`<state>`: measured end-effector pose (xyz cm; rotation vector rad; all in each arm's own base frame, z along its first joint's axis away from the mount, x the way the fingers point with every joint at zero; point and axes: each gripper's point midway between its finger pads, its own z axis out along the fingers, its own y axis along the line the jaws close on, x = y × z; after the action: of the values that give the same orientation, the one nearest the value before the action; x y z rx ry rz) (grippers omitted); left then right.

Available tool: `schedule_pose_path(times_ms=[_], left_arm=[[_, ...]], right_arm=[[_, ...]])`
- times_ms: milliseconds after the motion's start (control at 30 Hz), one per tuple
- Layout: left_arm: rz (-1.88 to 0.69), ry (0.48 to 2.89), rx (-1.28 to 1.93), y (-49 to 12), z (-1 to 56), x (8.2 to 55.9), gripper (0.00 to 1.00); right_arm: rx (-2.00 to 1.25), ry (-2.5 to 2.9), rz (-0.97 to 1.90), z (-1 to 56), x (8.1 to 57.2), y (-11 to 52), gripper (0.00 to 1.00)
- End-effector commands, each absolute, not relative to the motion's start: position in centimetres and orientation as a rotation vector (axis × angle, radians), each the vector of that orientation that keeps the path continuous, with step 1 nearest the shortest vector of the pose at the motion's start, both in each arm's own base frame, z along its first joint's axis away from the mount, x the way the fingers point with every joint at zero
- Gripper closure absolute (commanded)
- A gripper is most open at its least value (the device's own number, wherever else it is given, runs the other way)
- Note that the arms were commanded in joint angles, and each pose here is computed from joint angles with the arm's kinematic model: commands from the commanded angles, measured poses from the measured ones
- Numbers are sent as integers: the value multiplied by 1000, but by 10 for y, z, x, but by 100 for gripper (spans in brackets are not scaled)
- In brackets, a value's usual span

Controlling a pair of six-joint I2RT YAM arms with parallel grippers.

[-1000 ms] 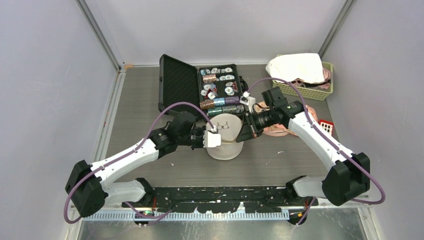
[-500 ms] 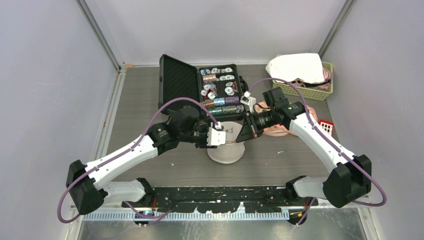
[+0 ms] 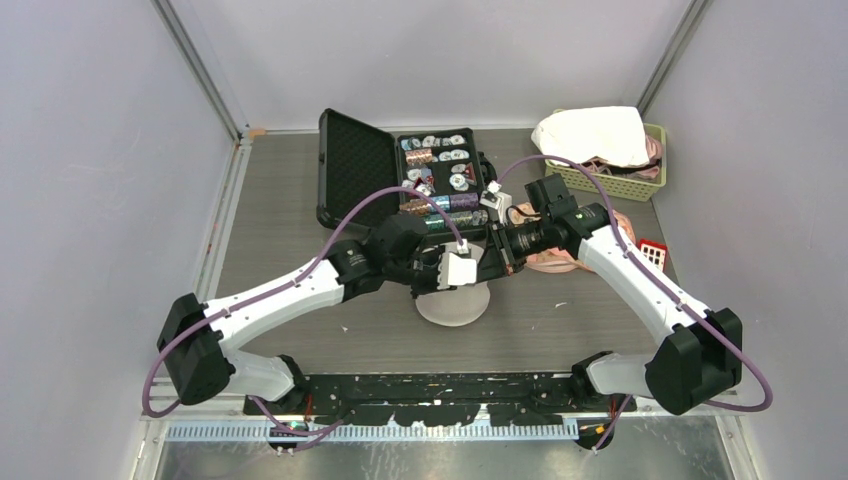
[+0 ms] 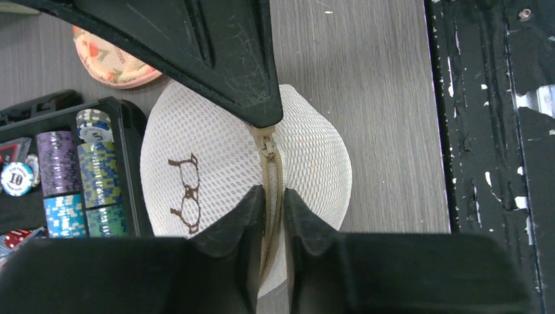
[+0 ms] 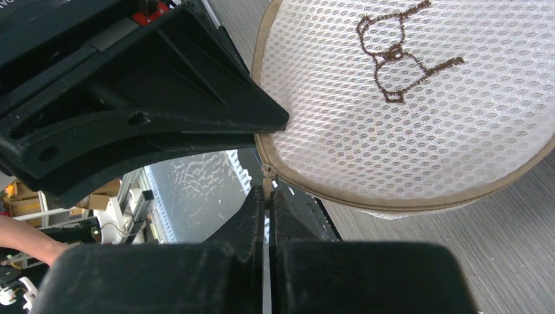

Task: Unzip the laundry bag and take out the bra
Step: Unzip the laundry bag at the center of the board.

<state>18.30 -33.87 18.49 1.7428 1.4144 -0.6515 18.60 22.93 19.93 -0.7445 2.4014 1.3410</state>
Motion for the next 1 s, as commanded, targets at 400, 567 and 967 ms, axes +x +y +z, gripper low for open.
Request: schedule_pose_path(times_ms=[400, 567, 967], left_arm=[[-490, 1272, 1746, -309, 184, 188, 100], [-445, 1257, 1787, -293, 173, 191, 100], [-331, 1326, 1756, -263, 151, 222, 96]], right_arm=[[-817, 2380, 1260, 197, 190, 221, 99], [-832, 2394, 1247, 194, 189, 216, 99], [-801, 2368, 1287, 207, 190, 219, 99]])
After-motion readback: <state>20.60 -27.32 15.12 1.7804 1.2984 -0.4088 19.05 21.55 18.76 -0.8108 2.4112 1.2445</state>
